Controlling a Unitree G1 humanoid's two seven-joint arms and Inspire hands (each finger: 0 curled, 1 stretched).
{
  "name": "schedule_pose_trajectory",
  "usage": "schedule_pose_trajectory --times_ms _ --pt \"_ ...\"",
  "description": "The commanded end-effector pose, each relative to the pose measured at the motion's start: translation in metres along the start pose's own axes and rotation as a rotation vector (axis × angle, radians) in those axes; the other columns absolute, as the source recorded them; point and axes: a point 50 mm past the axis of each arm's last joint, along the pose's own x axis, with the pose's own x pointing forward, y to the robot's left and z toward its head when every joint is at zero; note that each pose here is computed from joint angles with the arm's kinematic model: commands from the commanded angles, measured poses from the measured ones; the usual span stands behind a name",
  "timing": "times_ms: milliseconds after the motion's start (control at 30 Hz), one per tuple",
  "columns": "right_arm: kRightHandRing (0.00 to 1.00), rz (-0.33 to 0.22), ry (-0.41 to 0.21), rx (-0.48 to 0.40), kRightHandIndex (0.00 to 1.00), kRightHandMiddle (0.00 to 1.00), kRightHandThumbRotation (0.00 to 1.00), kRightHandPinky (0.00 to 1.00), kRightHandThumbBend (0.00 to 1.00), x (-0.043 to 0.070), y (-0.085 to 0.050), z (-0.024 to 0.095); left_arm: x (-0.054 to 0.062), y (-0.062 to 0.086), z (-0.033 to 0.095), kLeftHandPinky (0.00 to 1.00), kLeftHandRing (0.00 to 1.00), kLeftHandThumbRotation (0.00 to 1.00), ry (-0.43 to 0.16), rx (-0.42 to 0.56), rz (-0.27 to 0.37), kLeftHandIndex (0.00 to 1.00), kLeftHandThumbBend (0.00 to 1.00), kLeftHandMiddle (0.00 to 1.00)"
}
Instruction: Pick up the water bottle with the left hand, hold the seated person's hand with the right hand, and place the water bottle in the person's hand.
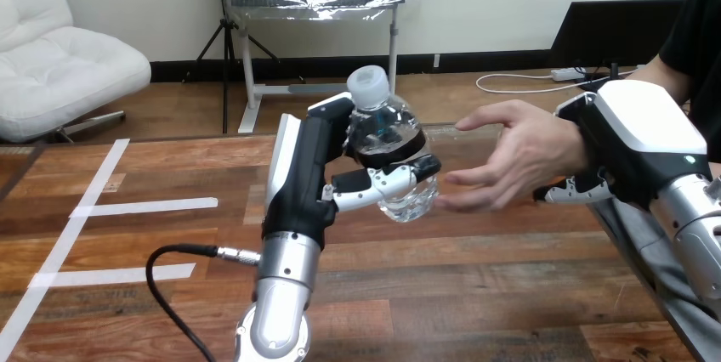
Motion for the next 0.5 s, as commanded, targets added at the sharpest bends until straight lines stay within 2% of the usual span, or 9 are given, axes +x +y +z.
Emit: schedule_pose_trajectory --times_ms 0,467 --pt "0.27 -0.074 -0.042 0.000 0.36 0.35 0.00 0.22 0.79 0.005 -0.013 0.010 0.025 -0.017 0.038 0.39 0.39 0.00 -0.149 -0.096 0.000 0.49 0.60 0.42" --pt "0.25 -0.085 -0.116 0.027 0.35 0.33 0.00 0.20 0.78 0.006 -0.013 0.021 0.030 -0.030 0.046 0.39 0.39 0.00 -0.153 -0.108 -0.029 0.49 0.59 0.41"
